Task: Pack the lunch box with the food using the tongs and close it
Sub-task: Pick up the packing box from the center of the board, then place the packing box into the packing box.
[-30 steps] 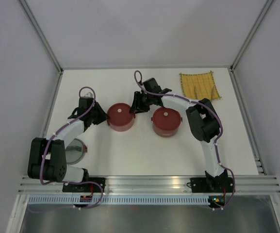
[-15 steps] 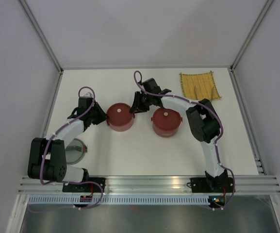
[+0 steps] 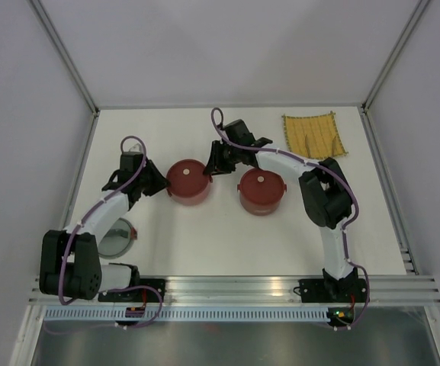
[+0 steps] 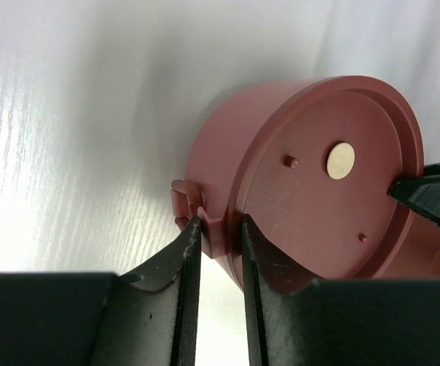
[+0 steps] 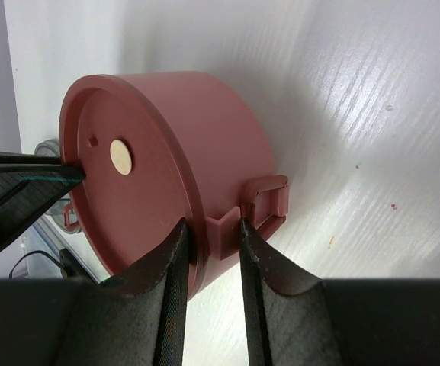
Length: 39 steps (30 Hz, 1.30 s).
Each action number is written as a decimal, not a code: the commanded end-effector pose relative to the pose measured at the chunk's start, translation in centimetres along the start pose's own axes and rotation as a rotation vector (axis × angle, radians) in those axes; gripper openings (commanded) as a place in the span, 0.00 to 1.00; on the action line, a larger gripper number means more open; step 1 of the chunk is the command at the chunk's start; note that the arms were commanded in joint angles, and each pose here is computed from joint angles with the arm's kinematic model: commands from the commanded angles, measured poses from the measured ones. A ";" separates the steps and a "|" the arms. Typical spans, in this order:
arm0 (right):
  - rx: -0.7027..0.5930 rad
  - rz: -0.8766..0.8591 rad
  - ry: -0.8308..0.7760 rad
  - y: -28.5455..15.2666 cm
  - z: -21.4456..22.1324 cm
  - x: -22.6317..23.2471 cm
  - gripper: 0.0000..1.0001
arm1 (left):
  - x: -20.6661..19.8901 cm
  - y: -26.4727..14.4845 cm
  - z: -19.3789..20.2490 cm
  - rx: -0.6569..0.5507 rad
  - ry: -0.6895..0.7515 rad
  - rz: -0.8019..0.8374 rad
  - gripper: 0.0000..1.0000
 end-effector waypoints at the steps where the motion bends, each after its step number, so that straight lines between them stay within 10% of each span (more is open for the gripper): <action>1: -0.037 -0.101 -0.053 -2.7 -0.1 4.3 0.06 | -3.7 -2.1 -2.8 -0.116 0.013 0.194 0.18; 19: -0.214 0.000 -0.042 -15.0 -0.5 6.4 0.04 | -15.9 -8.1 -6.2 -0.155 0.154 0.440 0.18; 39: -0.330 0.209 0.149 -23.7 3.5 -4.5 0.08 | -27.5 -5.4 -1.6 0.010 0.286 0.582 0.18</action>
Point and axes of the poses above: each gripper's point midway between its finger pads, its own y axis out along the fingers, its own x axis along the line the jaws close on, z = x × y, the point moved 7 cm from there along -y, back along the fingers, and after that the axes turned 14 degrees about y, right-handed, at the moved point
